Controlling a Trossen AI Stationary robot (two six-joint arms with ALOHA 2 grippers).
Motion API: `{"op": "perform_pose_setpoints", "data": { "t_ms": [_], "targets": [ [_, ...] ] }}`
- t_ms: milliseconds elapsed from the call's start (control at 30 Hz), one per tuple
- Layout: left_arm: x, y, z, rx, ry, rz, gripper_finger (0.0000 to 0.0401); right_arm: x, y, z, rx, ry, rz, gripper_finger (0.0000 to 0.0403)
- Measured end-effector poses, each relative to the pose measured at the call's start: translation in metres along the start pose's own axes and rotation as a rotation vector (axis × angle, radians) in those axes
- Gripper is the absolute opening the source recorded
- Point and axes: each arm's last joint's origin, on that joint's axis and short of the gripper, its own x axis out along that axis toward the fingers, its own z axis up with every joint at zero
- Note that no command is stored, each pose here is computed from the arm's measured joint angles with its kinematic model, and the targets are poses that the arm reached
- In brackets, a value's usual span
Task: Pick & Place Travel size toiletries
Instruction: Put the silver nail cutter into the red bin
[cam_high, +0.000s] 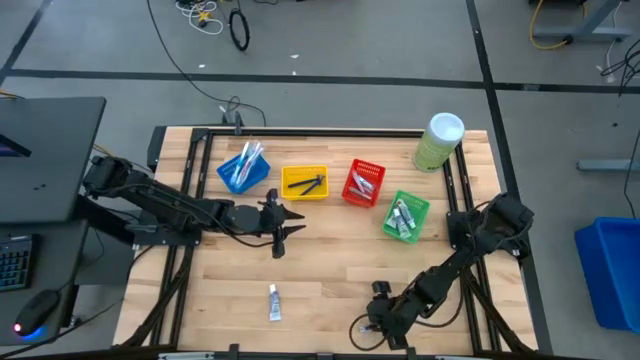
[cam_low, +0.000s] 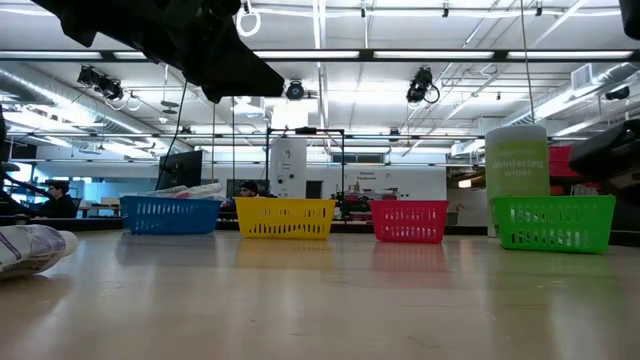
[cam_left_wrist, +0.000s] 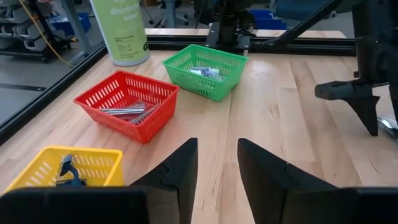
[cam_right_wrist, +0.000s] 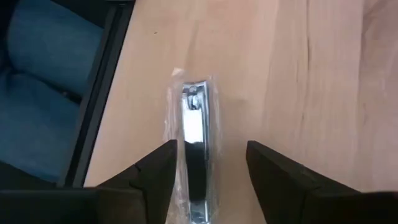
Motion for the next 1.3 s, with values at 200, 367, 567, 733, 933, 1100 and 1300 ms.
{"op": "perform_pose_setpoints", "data": {
  "t_ms": [200, 367, 567, 733, 933, 1100, 1300],
  "targets": [
    [0.0, 0.0, 0.0, 0.0, 0.0, 0.0, 0.0124, 0.002, 0.004, -0.005, -0.076, -0.008, -0.027, 0.0181],
    [0.0, 0.0, 0.0, -0.012, 0.0, 0.0, 0.0124, 0.002, 0.007, -0.007, -0.107, -0.015, -0.04, 0.0157],
    [0.0, 0.0, 0.0, -0.024, 0.0, 0.0, 0.0124, 0.001, 0.011, -0.014, -0.175, 0.003, -0.059, 0.0113],
    [0.0, 0.0, 0.0, -0.024, 0.001, 0.0, 0.0124, 0.001, 0.01, -0.015, -0.177, 0.015, -0.081, 0.0073],
    [0.0, 0.0, 0.0, -0.024, 0.001, 0.0, 0.0124, -0.003, 0.007, -0.011, -0.18, 0.019, -0.079, 0.005],
    [0.0, 0.0, 0.0, -0.024, 0.0, 0.0, 0.0124, -0.03, -0.005, 0.002, -0.156, -0.015, -0.162, 0.0049],
    [0.0, 0.0, 0.0, -0.024, 0.0, 0.0, 0.0124, -0.086, -0.04, 0.028, -0.13, -0.144, -0.454, 0.0049]
  ]
}}
